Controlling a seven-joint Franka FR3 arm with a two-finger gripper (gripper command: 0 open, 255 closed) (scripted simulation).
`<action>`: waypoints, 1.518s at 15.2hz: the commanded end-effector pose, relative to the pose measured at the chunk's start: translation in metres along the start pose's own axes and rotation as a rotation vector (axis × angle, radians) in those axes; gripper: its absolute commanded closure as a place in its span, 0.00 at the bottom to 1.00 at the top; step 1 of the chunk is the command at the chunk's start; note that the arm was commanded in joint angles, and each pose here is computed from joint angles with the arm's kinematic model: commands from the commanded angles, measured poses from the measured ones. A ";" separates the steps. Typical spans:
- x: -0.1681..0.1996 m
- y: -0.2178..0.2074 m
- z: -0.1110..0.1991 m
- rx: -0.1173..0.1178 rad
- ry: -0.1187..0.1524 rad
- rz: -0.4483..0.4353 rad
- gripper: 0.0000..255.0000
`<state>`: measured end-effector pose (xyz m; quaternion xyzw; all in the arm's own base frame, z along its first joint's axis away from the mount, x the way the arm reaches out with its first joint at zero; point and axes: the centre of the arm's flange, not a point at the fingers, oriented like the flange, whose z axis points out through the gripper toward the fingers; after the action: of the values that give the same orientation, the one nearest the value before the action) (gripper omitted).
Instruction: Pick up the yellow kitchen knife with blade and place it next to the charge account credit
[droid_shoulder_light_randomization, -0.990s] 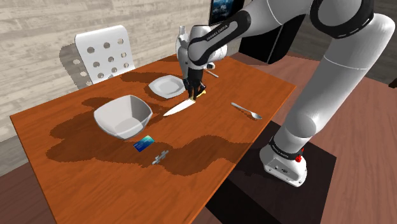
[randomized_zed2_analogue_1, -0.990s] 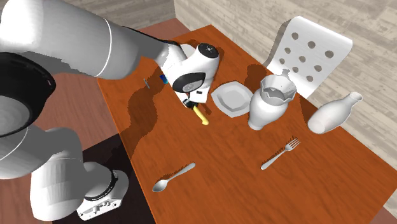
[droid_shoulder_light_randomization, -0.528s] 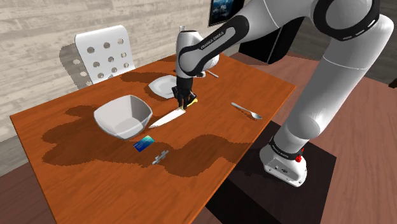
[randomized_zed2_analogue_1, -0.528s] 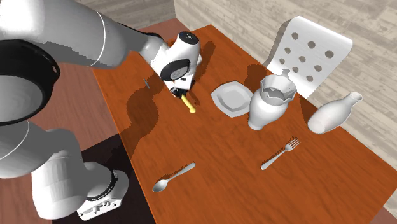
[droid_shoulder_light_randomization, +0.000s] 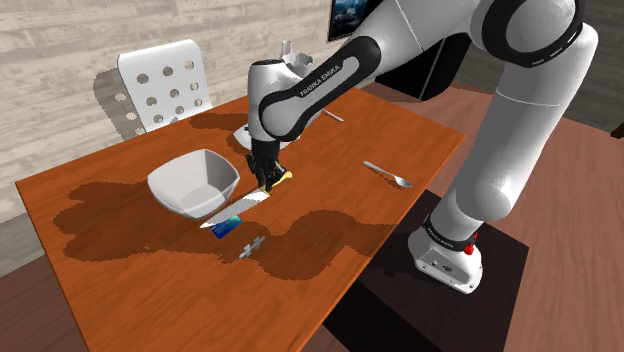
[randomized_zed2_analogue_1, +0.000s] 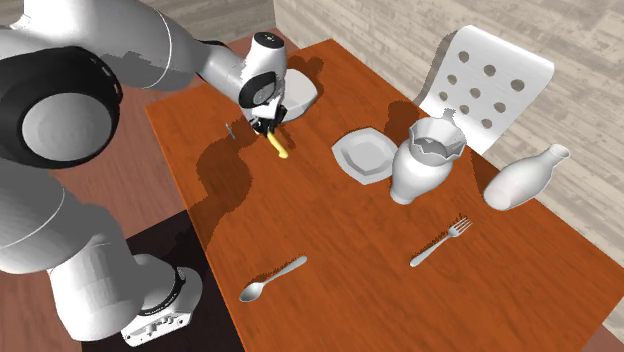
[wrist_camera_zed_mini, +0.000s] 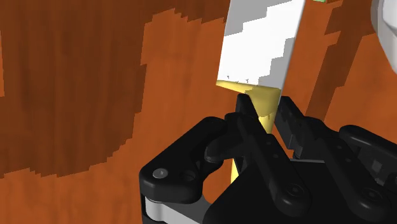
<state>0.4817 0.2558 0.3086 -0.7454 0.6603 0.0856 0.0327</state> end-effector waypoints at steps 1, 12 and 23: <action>-0.026 -0.001 0.003 0.000 0.000 0.002 1.00; -0.169 -0.002 0.030 0.000 0.000 0.002 1.00; -0.310 -0.004 0.056 0.000 0.000 0.002 1.00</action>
<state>0.4456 0.5559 0.3041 -0.7452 0.6604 0.0862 0.0330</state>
